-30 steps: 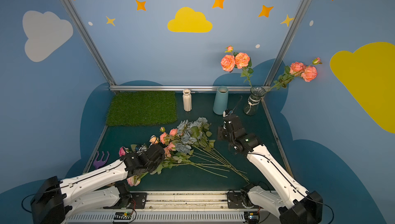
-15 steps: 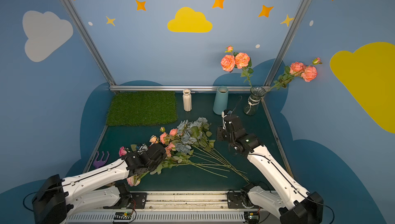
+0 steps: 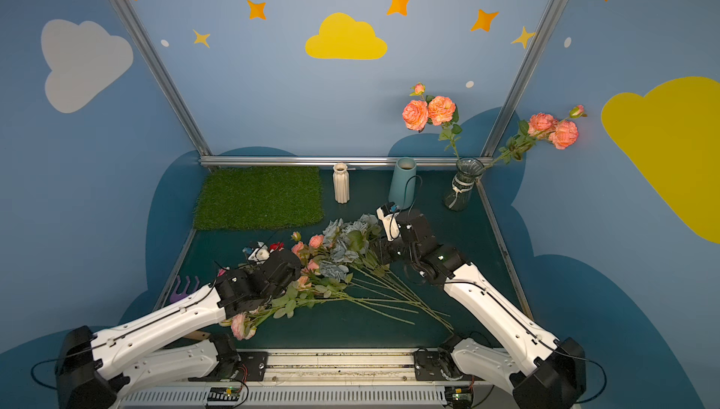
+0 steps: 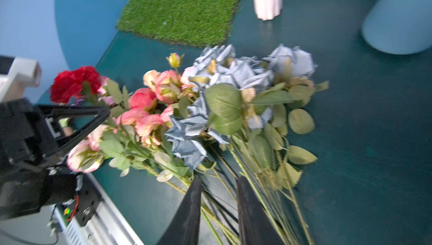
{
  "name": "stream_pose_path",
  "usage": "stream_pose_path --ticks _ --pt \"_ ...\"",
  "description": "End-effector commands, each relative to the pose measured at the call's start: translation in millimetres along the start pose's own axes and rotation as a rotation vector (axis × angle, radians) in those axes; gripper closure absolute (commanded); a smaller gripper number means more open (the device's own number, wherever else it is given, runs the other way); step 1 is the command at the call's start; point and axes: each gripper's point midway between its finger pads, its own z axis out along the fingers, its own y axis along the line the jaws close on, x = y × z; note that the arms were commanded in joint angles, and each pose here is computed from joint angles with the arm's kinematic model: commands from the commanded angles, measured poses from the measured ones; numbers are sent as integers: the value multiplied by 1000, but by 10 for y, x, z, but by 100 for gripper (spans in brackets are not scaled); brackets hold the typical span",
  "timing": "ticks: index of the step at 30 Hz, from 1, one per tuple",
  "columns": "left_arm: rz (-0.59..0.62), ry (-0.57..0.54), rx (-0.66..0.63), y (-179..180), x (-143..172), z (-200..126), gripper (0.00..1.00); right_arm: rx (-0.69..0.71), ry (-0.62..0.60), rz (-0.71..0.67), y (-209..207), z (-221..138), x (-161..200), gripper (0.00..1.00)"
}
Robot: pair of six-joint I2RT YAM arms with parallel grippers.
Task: Place the pink flowers into the vase
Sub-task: Pick up the flower at the center of the board.
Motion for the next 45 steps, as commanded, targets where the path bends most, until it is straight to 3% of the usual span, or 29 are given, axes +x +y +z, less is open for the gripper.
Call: stream_pose_path --ticks 1,6,14,29,38,40,41,43,45 --pt "203 -63 54 -397 -186 -74 97 -213 12 -82 457 74 -47 69" --pt "328 -53 140 -790 -177 -55 98 -287 93 -149 734 282 95 69" --pt "387 34 182 -971 -81 5 98 -266 153 -169 766 495 183 67" --pt "338 154 286 -1110 19 -85 98 -246 217 -177 808 840 273 67" --pt "304 172 314 -1098 -34 -157 97 -184 234 -199 743 789 231 100" --pt "304 169 319 -1093 -42 -176 89 -171 219 -200 729 734 196 100" --pt "304 166 321 -1089 -52 -183 77 -161 211 -200 720 701 174 100" --pt "317 164 330 -1096 -57 -205 34 -126 203 -197 667 635 136 100" --pt "340 163 324 -1092 -63 -217 14 -52 202 -186 553 569 112 100"
